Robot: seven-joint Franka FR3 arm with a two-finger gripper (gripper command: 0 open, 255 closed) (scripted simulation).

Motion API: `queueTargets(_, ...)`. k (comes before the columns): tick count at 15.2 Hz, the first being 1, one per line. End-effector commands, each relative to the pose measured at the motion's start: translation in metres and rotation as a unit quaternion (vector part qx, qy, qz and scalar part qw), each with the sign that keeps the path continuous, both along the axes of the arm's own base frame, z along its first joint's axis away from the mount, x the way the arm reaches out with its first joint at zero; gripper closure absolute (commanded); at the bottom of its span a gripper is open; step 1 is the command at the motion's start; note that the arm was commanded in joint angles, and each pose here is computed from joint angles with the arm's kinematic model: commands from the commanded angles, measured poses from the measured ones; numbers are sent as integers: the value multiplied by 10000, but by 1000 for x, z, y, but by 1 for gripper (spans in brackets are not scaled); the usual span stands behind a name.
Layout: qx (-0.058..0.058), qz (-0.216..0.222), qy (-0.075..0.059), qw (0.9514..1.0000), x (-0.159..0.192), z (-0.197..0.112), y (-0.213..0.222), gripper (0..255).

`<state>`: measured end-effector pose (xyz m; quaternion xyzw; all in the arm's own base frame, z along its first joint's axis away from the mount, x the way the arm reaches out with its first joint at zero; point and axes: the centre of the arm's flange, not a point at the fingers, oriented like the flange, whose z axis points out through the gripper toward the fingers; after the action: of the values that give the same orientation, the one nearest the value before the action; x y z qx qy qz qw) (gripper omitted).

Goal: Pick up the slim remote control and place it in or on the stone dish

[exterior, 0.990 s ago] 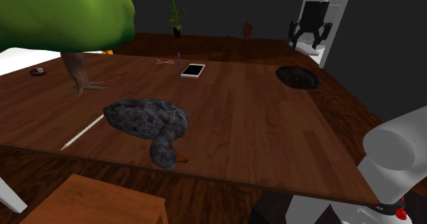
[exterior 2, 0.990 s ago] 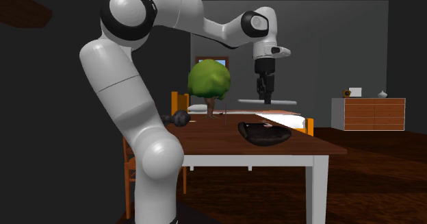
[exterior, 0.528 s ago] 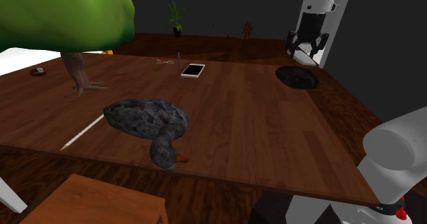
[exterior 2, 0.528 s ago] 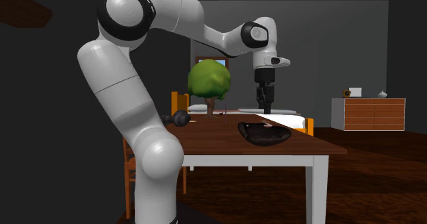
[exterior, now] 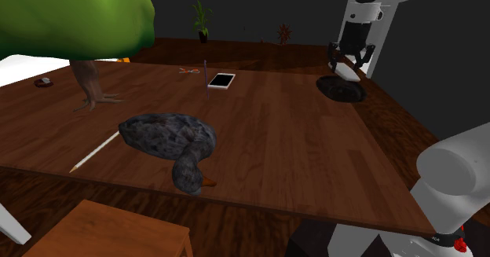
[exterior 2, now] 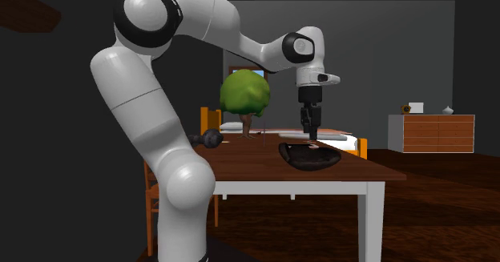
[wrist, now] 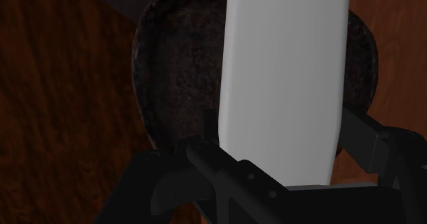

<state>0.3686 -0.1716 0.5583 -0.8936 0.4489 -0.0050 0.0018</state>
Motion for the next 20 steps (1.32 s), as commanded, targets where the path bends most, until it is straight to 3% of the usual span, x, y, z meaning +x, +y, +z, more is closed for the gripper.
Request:
queueTargets(1, -1, 0, -2, 10000, 0, 0, 0, 255)
queueTargets(2, -1, 0, -2, 10000, 0, 0, 0, 255)
queueTargets(3, -1, 0, -2, 10000, 0, 0, 0, 0)
queueTargets(8, -1, 0, -2, 10000, 0, 0, 0, 0)
queueTargets(12, -1, 0, -2, 10000, -1, 50, 0, 0)
queueTargets(20, -1, 0, -2, 10000, -1, 50, 0, 0)
